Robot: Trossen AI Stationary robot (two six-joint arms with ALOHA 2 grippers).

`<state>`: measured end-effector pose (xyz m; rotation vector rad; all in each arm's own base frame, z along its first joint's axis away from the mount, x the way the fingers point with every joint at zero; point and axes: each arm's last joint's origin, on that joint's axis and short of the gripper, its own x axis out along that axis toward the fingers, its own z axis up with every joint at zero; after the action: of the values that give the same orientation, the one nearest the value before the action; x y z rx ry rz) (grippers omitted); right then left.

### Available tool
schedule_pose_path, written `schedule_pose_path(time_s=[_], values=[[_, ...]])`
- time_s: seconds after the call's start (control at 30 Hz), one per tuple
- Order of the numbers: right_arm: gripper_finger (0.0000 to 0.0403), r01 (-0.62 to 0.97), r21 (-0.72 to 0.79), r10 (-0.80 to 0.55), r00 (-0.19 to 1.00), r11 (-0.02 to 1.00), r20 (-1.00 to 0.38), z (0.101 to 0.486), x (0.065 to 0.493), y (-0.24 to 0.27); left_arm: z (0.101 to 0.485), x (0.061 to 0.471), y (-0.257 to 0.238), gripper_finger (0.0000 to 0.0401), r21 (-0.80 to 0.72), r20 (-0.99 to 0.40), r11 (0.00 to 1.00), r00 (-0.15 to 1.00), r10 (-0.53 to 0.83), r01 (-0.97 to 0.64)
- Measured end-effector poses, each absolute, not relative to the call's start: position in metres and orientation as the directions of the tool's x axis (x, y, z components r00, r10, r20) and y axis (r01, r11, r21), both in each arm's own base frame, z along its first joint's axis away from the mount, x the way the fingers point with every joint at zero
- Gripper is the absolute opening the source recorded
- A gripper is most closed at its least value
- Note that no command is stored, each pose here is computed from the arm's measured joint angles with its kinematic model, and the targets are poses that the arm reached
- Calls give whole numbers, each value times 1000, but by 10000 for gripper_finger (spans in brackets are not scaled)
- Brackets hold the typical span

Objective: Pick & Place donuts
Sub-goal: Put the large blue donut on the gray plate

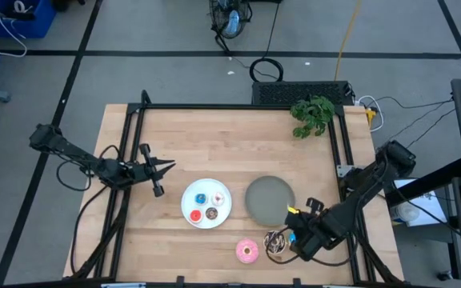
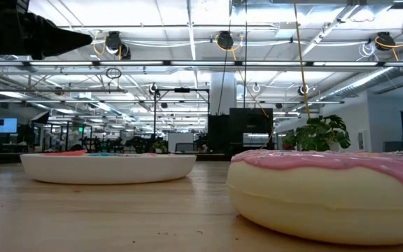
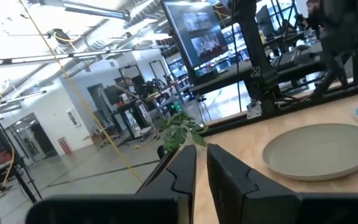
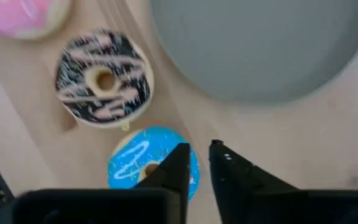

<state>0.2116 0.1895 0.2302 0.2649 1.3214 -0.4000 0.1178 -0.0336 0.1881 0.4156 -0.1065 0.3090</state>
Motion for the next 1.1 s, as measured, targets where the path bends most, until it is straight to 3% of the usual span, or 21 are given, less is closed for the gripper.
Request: schedule_pose_path(time_s=[0.3,0.5,0.77,1.1], values=[[178,361,22,-47,180,932,-983,178,201,186,187,118,-34,47,382,159,869,949,272,-313],[227,337,67,35,100,939,-994,157,192,181,187,118,-34,47,377,157,872,950,272,-312],[236,301,103,81,84,948,-993,155,192,183,187,118,-34,47,374,153,874,950,271,-310],[201,272,108,62,172,956,-983,145,193,180,185,118,-34,47,372,142,877,952,270,-304]])
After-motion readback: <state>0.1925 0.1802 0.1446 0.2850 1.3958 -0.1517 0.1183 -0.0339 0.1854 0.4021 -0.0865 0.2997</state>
